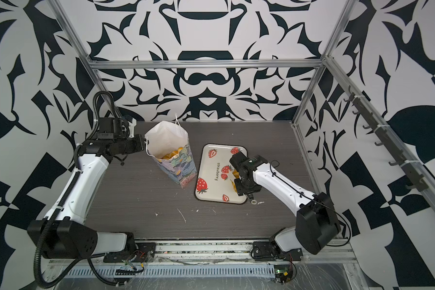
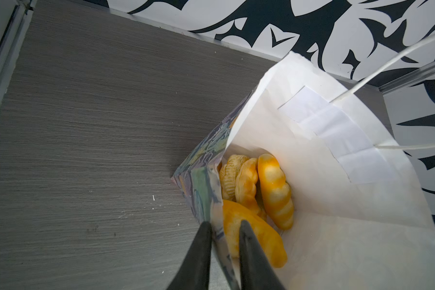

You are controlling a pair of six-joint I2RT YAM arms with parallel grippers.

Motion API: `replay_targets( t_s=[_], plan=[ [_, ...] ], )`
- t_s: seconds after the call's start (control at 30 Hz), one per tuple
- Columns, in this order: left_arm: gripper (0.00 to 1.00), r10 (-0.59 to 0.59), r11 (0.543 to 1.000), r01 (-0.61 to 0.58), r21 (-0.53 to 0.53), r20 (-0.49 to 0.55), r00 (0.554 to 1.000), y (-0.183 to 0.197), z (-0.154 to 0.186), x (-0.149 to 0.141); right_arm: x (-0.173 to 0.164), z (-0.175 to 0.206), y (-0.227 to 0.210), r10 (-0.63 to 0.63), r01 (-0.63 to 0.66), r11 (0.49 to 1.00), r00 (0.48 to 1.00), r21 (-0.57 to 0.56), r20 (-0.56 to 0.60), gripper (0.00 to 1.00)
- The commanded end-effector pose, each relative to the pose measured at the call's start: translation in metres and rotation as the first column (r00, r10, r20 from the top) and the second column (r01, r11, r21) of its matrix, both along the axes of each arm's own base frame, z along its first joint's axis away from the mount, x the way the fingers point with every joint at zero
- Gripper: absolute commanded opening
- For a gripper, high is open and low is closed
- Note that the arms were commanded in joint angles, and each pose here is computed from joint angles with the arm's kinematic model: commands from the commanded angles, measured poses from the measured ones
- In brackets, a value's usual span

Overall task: Pack bread into a paper bag
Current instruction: Pick up the bread from the tray.

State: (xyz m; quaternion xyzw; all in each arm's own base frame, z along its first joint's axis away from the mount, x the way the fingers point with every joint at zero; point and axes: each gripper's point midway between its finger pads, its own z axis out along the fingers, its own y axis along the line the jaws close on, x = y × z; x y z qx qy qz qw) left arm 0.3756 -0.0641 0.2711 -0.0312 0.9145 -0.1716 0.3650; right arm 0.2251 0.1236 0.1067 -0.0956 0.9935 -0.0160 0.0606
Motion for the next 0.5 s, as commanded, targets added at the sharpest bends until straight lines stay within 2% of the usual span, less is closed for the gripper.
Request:
replay_targets(
  t_s=[0.0,0.47],
  plan=[
    [0.24,-0.002,1.000,0.002,0.000,-0.033,0.999,0.001,-0.011,-0.003,0.010,0.015,0.004,0.010,-0.010,1.000,0.999,0.017,0.043,0.49],
    [0.24,0.000,1.000,0.000,0.000,-0.033,0.999,0.002,-0.010,-0.002,0.023,0.039,0.007,0.011,-0.015,0.999,0.993,0.032,0.121,0.35]
  ],
)
